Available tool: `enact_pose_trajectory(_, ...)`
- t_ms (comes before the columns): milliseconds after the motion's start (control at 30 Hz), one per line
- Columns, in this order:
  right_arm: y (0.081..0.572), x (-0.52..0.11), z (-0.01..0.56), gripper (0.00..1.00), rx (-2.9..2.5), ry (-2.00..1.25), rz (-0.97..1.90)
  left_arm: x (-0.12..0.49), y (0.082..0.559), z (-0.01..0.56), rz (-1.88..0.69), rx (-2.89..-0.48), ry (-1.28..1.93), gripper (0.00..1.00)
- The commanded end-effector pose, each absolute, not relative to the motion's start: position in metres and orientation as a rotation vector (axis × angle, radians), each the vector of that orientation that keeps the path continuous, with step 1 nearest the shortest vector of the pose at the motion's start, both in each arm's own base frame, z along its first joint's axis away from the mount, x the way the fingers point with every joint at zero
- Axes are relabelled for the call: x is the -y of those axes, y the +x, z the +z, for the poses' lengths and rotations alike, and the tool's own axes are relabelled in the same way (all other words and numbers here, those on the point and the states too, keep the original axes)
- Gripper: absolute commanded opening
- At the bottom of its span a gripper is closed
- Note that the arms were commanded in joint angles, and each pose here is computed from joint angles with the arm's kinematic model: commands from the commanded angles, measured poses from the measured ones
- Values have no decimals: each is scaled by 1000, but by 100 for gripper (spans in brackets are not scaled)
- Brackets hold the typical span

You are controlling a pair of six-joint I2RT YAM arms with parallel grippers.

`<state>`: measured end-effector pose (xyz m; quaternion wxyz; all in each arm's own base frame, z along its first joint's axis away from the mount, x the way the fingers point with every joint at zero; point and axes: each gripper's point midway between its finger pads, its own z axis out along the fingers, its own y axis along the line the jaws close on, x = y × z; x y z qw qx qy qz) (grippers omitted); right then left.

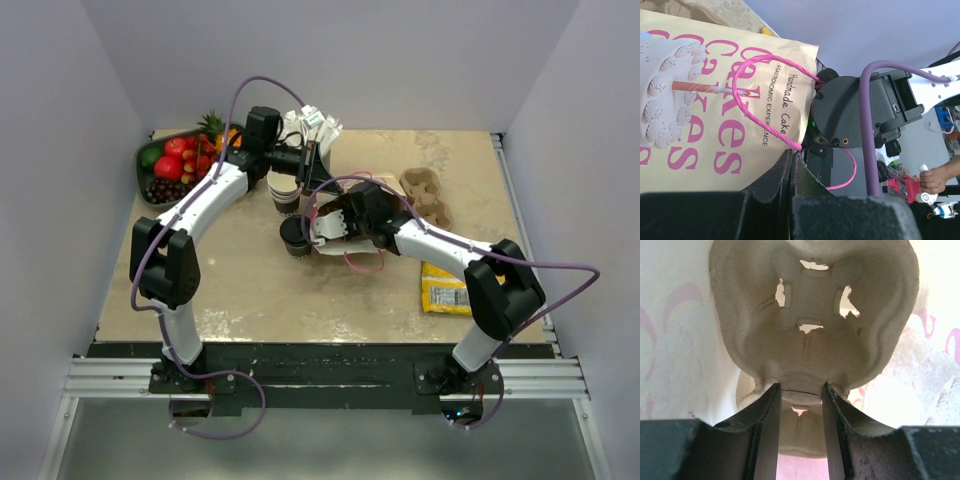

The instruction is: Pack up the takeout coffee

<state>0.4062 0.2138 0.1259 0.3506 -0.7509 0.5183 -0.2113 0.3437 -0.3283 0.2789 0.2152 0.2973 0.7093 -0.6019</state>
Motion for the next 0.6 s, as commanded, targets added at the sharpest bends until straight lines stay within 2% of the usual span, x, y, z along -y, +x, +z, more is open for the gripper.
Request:
enact_pose_trajectory(0, 420, -220, 132, 7, -1373, -1910, -541, 330, 337, 278, -1708, -1968, 841, 0)
enact_pose_trajectory(233, 423, -219, 139, 14, -1382, -1867, -557, 330, 343, 279, -1689, -1966, 834, 0)
enact_pose_trajectory(400, 417, -216, 151, 30, -1392, -1824, -547, 328, 353, 277, -1653, -1971, 811, 0)
enact_pose_trajectory(433, 414, -214, 156, 37, -1395, -1813, -545, 328, 354, 279, -1648, -1966, 812, 0)
enact_pose_trajectory(567, 408, -209, 175, 47, -1423, -1740, -528, 328, 357, 277, -1637, -1968, 809, 0)
